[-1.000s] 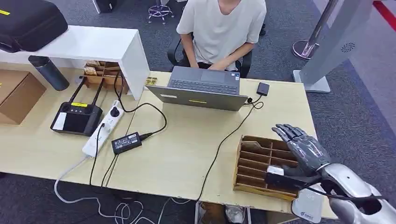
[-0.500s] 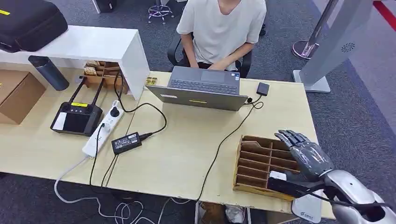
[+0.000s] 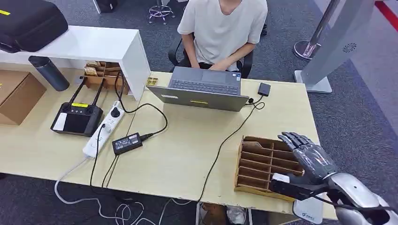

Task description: Pass the card to the sensor for recognition and then transmit it.

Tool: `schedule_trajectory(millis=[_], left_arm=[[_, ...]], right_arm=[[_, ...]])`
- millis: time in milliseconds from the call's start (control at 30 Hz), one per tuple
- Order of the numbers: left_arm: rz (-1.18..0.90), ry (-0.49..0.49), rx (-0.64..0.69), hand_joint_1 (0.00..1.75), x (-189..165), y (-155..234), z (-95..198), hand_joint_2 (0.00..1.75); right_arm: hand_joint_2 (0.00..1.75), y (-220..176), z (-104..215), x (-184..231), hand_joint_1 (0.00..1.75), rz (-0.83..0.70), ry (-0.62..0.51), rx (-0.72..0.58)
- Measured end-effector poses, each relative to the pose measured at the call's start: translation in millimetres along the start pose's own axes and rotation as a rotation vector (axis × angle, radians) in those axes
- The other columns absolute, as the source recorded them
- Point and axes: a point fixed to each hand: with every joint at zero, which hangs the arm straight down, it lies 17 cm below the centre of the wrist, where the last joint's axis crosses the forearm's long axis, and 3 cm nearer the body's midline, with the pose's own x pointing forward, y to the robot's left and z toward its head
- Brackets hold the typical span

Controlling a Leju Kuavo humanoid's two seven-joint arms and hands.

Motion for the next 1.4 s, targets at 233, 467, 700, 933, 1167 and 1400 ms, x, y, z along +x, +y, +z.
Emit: schedule_trajectory(millis=[233,467,700,933,1167,1400], left_arm=[[0.0,0.0,0.0,0.0,0.2,-0.1,0.0,1.75],[0.0,-0.001,-0.001,0.0,0.4,-0.4,0.0,1.75],[0.0,-0.001,-0.002,0.0,0.7,-0.9,-0.1,1.75],[0.0,-0.001,-0.001,0.0,0.8,-0.9,-0.1,1.75],[0.0,-0.001,-0.001,0.0,0.8,-0.8,-0.1,1.75],[0.0,-0.002,-0.005,0.0,0.9,-1.4,0.0,1.75]], right_arm=[[1.75,-1.2,0.6,1.1,1.75,-0.007,-0.008,-0.005],[1.75,-9.3,0.3,-0.9,1.75,-0.006,-0.005,-0.027],[1.75,-10.7,1.2,0.7,1.75,-0.007,-0.01,-0.031],[1.75,-10.0,1.5,0.8,1.75,-0.007,-0.01,-0.03],[1.75,-9.3,2.0,2.3,1.75,-0.011,-0.017,-0.029],[1.75,-9.0,3.3,5.0,1.75,-0.02,-0.027,-0.03]])
